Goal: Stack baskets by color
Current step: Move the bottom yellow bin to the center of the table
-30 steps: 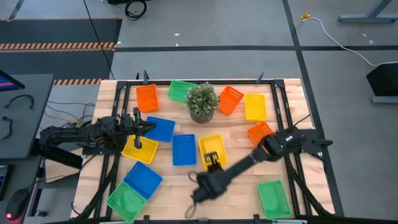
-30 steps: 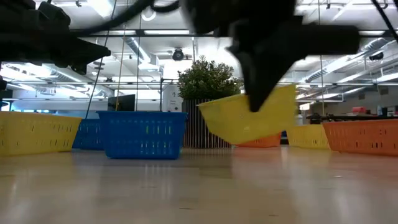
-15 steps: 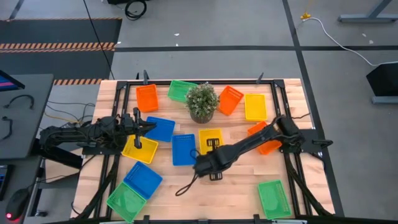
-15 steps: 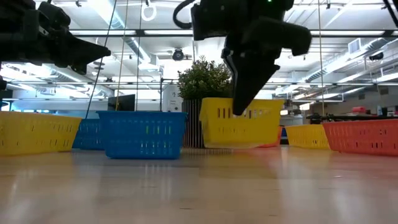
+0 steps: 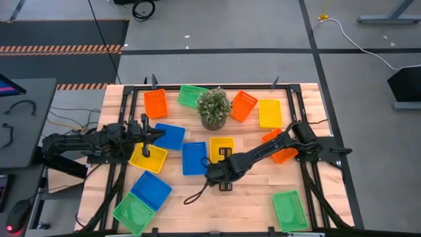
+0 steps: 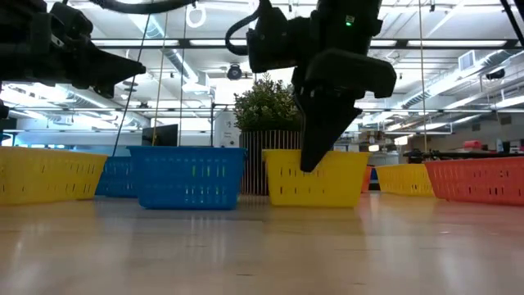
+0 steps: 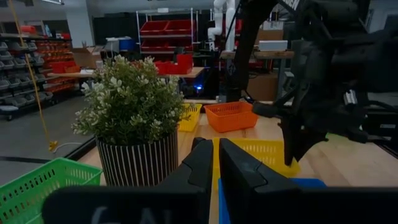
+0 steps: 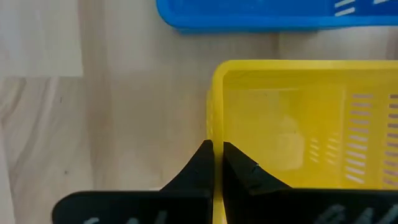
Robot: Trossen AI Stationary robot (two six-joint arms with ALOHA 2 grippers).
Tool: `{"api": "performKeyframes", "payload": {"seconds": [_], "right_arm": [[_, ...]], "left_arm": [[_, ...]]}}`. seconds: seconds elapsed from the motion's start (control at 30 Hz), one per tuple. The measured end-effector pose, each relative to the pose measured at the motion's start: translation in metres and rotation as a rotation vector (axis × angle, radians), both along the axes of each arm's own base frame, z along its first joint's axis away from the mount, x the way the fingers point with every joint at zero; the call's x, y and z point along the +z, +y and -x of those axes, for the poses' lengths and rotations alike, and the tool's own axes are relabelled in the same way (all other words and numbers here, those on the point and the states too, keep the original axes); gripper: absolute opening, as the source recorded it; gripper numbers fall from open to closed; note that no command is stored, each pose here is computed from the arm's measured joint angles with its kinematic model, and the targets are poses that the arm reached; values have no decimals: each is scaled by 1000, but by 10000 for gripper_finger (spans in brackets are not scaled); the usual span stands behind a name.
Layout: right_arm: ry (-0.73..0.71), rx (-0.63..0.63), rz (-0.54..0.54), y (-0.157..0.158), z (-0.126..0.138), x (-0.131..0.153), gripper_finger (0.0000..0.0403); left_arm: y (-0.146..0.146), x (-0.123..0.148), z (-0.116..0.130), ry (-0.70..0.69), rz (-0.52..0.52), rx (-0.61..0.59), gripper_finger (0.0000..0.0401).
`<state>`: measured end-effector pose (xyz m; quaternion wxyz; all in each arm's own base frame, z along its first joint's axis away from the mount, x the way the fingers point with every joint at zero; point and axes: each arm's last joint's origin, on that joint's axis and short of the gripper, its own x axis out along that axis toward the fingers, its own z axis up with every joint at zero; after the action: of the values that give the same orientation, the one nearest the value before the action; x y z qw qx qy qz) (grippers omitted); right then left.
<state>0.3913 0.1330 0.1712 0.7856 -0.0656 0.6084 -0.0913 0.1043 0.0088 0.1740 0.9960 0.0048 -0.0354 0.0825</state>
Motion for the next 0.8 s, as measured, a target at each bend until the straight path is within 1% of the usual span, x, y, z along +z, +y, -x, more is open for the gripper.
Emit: {"api": "performKeyframes", "payload": {"seconds": [0.13,0.33,0.47,0.63,0.8], "right_arm": [[18,-40,-1,0,3,0,18],[34,15,-12,6,6,1,16],[35,13,-20,6,6,1,25],[44,54,-14,8,6,1,42],[45,76,21,9,6,8,84]], "left_arm": [[0,0,0,-1,0,1,40],[0,0,0,0,0,0,36],[0,0,0,0,0,0,32],[0,0,0,0,0,0,38],[0,0,0,0,0,0,40]]}}
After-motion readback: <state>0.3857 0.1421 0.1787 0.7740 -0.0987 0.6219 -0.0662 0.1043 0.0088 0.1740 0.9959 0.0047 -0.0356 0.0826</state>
